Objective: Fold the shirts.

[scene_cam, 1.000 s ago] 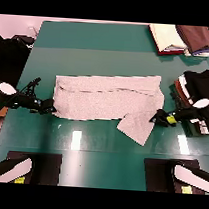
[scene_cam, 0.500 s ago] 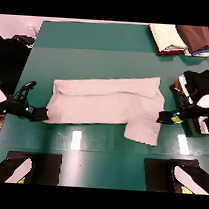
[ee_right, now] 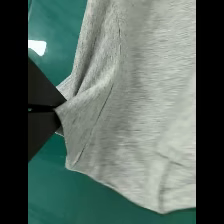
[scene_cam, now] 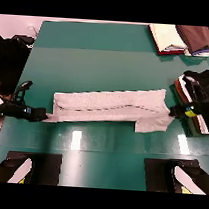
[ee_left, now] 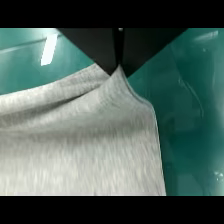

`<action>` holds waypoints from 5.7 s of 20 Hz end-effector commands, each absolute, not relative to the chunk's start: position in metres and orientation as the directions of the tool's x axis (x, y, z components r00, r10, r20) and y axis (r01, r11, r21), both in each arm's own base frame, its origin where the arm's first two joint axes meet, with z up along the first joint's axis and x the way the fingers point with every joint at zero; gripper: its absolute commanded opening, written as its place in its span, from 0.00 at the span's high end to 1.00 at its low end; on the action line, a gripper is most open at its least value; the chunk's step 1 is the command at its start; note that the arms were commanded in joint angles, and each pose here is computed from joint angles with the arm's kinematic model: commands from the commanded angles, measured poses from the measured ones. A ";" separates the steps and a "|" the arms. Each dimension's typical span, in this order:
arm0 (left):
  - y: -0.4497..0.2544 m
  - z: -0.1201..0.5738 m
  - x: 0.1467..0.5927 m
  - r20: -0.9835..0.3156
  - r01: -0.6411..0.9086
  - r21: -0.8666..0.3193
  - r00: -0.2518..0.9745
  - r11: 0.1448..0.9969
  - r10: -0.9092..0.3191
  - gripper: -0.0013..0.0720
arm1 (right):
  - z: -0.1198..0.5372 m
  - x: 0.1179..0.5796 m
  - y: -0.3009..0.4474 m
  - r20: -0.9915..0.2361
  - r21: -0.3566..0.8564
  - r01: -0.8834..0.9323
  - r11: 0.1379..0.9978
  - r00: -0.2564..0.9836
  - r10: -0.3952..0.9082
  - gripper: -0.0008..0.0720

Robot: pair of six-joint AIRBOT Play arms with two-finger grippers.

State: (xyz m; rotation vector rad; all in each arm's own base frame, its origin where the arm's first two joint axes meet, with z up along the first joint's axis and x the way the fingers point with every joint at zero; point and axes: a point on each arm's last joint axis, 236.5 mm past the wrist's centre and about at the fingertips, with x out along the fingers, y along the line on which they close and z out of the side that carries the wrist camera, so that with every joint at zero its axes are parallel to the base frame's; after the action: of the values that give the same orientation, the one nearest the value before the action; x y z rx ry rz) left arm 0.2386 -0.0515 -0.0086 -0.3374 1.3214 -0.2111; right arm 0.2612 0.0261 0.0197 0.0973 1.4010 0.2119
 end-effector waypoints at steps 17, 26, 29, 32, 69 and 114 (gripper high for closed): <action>-0.059 0.023 0.383 -0.809 -0.020 -0.493 0.378 0.870 -0.450 0.42 | 0.006 0.373 0.016 -0.912 0.376 -0.045 0.925 0.157 0.378 0.42; -0.127 0.036 0.379 -0.792 0.094 -0.510 0.337 0.855 -0.509 0.96 | -0.073 0.343 -0.037 -0.791 0.611 0.247 0.752 0.160 0.590 0.19; -0.165 0.037 0.377 -0.778 0.141 -0.517 0.333 0.844 -0.532 0.96 | -0.079 0.361 -0.010 -0.756 0.653 0.199 0.730 0.133 0.640 0.21; -0.203 0.030 0.372 -0.771 0.162 -0.534 0.311 0.830 -0.556 0.96 | -0.086 0.365 0.021 -0.751 0.659 0.129 0.741 0.064 0.657 0.41; -0.057 0.238 0.446 -0.588 0.122 -0.253 0.769 0.960 -0.253 0.96 | 0.141 0.307 0.502 -0.439 0.603 -0.713 0.358 0.078 0.895 0.59; -0.248 0.249 0.372 -0.519 0.524 -0.342 0.586 0.780 -0.622 0.96 | 0.131 0.500 -0.115 -0.655 0.471 0.132 0.872 0.715 0.245 0.96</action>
State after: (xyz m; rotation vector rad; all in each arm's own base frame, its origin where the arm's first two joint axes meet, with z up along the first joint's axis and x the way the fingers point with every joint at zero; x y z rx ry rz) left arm 0.3799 -0.2321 0.2460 -0.1583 0.6717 -0.6377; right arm 0.5136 -0.0159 0.1129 0.4679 0.8732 0.2539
